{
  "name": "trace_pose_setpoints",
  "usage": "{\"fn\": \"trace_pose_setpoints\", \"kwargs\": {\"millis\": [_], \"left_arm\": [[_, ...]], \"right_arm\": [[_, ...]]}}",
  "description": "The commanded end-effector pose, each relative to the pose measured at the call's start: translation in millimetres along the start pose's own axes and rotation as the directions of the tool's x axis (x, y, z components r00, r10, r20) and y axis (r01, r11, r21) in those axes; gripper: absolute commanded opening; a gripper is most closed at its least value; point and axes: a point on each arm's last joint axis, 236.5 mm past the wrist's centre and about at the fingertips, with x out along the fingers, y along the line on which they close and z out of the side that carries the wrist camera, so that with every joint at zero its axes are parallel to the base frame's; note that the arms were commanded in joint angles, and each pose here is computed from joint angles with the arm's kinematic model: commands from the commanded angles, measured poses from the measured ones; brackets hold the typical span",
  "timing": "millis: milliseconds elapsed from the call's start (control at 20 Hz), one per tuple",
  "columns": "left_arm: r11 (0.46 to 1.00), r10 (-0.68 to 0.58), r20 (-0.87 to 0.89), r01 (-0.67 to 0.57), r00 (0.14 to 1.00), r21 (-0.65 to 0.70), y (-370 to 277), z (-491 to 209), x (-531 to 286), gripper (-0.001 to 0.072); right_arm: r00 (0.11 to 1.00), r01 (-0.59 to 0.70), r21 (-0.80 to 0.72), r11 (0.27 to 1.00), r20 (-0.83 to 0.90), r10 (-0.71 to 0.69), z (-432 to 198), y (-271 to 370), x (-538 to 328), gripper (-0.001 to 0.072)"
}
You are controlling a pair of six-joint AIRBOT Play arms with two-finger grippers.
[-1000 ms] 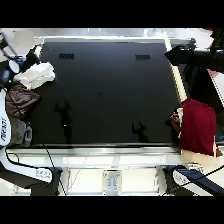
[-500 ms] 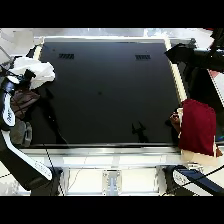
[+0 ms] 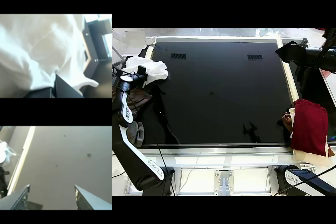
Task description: Fold the shirts.
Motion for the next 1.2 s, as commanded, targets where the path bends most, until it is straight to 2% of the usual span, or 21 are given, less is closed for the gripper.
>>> {"fn": "trace_pose_setpoints", "kwargs": {"millis": [0, 100, 250, 350, 500, 600, 700, 850, 950, 1050, 1100, 1150], "left_arm": [[0.990, -0.096, -0.126, 0.108, 0.987, 0.091, -53, -14, -23, 0.0011], [0.953, -0.216, -0.278, 0.263, 0.936, 0.146, -112, -41, -61, 0.0011], [0.804, -0.366, -0.546, 0.551, 0.754, 0.222, -205, -109, -147, 0.0010], [0.717, -0.350, -0.698, 0.658, 0.624, 0.229, -244, -164, -203, 0.0009], [0.592, -0.188, -0.873, 0.761, 0.450, 0.265, -266, -256, -271, 0.0009], [0.562, 0.014, -0.916, 0.755, 0.400, 0.338, -250, -311, -290, 0.0009], [0.538, 0.241, -0.899, 0.721, 0.365, 0.437, -219, -361, -300, 0.0009], [0.428, 0.509, -0.804, 0.721, 0.306, 0.545, -169, -419, -316, 0.0010], [0.373, 0.610, -0.747, 0.735, 0.264, 0.565, -142, -449, -327, 0.0010], [0.381, 0.655, -0.725, 0.735, 0.213, 0.561, -128, -474, -339, 0.0021], [0.370, 0.662, -0.718, 0.741, 0.213, 0.561, -127, -479, -341, 0.0097], [0.361, 0.662, -0.715, 0.741, 0.225, 0.567, -129, -477, -342, 0.0299]], "right_arm": [[1.000, -0.011, 0.007, 1.000, 0.004, 0.011, 1, 3, 0, 0.0628], [1.000, -0.006, 0.001, 1.000, 0.008, 0.006, 2, 2, 0, 0.0628], [0.999, 0.016, -0.011, 1.000, 0.030, -0.016, 7, -4, 0, 0.0628], [0.998, 0.035, -0.027, 0.999, 0.044, -0.034, 11, -8, 0, 0.0628], [0.998, 0.058, -0.042, 0.997, 0.039, -0.056, 9, -13, 0, 0.0628], [0.998, 0.059, -0.043, 0.997, 0.032, -0.058, 8, -13, 0, 0.0628], [0.998, 0.064, -0.050, 0.997, -0.014, -0.065, -3, -16, 1, 0.0628], [0.982, 0.068, -0.058, 0.996, -0.174, -0.077, -41, -22, 3, 0.0628], [0.957, 0.064, -0.052, 0.997, -0.278, -0.076, -66, -27, 7, 0.0629], [0.940, 0.053, -0.064, 0.997, -0.333, -0.071, -80, -32, 14, 0.0629], [0.936, 0.052, -0.063, 0.997, -0.345, -0.071, -83, -35, 18, 0.0629], [0.932, 0.049, -0.066, 0.997, -0.357, -0.070, -86, -38, 23, 0.0628]]}}
